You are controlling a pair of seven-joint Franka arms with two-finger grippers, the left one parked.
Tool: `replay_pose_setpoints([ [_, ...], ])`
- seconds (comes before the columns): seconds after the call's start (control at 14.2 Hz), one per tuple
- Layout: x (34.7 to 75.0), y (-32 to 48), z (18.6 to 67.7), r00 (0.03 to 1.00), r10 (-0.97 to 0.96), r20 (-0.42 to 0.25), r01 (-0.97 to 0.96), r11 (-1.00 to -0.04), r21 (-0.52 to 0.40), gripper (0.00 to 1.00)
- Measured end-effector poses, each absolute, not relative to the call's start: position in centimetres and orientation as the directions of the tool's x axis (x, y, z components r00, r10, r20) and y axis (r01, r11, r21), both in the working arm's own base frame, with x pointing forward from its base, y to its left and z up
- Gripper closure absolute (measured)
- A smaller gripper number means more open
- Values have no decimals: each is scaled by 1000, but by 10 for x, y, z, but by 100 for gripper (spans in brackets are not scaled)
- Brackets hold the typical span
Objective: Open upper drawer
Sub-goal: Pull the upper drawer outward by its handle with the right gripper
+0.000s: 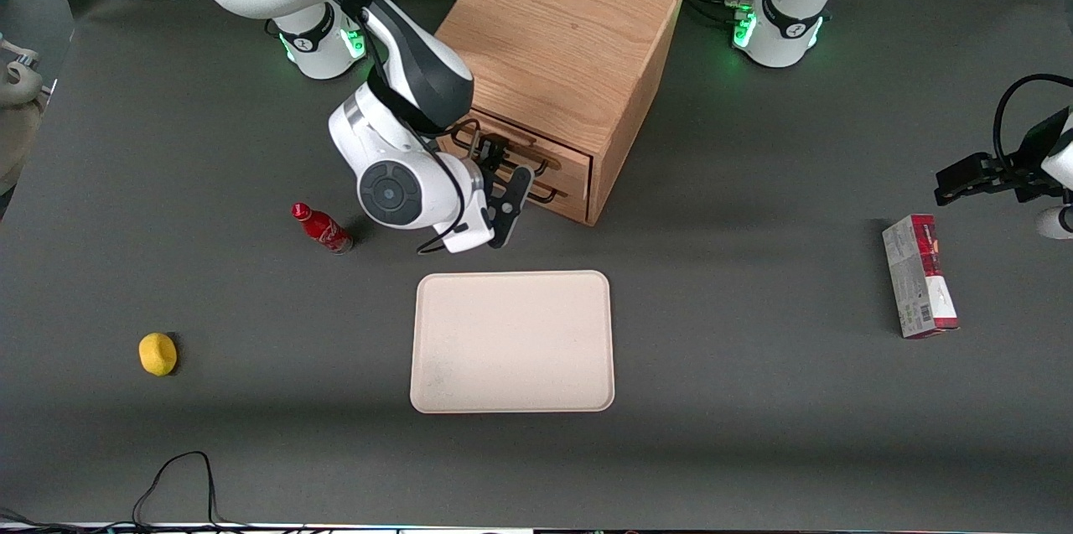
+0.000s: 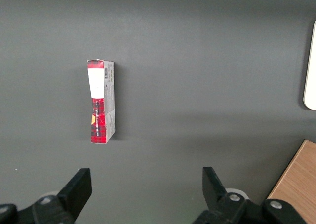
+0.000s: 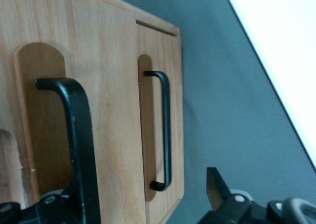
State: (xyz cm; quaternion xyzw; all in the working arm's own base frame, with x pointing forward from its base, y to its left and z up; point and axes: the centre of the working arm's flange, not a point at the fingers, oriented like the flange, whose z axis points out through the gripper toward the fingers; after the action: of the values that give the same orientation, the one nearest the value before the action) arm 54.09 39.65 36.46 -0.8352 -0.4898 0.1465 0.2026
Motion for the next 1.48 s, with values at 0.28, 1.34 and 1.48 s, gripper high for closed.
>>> replay_pose_setpoints([
  [0.28,561,375,366,505,862,-32,749,-457,-479,0],
  [1.34,611,346,365,556,831,31,740,-478,-473,0],
  [1.48,615,344,366,561,827,36,739,-481,-472,0],
])
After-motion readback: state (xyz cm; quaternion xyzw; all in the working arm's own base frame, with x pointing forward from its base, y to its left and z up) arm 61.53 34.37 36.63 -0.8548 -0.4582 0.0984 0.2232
